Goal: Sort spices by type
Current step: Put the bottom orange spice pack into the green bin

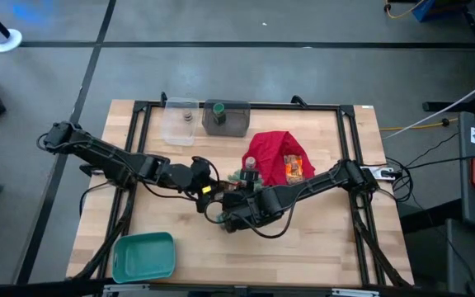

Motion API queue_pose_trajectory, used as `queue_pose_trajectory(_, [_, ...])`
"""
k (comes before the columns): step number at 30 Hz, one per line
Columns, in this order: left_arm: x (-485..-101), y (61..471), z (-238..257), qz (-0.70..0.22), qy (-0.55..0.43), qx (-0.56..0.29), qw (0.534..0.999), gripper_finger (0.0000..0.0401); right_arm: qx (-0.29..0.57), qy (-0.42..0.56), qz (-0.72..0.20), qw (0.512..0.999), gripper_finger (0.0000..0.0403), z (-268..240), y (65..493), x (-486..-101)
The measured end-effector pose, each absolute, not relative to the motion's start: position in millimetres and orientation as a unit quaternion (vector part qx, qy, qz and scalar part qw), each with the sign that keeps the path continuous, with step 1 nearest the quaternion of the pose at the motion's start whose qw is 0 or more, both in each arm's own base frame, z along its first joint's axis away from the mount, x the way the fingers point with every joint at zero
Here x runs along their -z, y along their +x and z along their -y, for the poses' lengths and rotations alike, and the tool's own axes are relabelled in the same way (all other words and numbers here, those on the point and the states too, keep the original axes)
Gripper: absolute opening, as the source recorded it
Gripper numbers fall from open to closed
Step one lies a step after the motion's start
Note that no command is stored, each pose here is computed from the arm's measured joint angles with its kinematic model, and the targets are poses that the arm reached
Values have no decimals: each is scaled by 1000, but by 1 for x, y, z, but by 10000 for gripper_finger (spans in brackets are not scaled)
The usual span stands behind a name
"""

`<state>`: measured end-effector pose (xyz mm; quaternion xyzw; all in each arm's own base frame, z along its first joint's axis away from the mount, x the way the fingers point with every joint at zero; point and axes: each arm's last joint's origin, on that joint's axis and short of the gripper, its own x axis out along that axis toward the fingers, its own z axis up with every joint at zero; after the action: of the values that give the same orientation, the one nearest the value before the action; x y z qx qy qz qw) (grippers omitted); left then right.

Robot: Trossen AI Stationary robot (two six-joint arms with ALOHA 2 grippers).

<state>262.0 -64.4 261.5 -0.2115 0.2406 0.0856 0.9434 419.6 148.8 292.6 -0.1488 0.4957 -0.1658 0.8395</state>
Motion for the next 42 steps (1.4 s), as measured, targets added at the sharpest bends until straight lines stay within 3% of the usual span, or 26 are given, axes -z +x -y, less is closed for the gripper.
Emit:
queue_pose_trajectory(2, [-261,262,64,-245,-211,-85,942,10,164,-145,-493,842,21,-149,420,-293])
queue_pose_trajectory(7, [-261,262,66,-253,-197,-61,945,4,158,-137,-488,848,38,-150,422,-293])
queue_pose_trajectory(14, [-264,253,64,-275,-181,-48,943,2,147,-121,-478,857,137,-152,425,-294])
queue_pose_trajectory(20, [-286,219,60,-359,-173,0,917,1,107,-139,-504,846,200,-153,421,-295])
queue_pose_trajectory(26, [-318,177,60,-479,-258,3,839,1,83,-150,-533,828,215,-149,410,-303])
queue_pose_trajectory(29, [-328,160,61,-541,-320,-25,777,1,81,-149,-536,827,215,-148,406,-309])
queue_pose_trajectory(35, [-322,146,77,-630,-410,-95,653,0,79,-150,-543,823,216,-146,402,-312])
queue_pose_trajectory(42, [-306,153,111,-687,-419,-140,576,0,80,-155,-549,817,216,-144,398,-314])
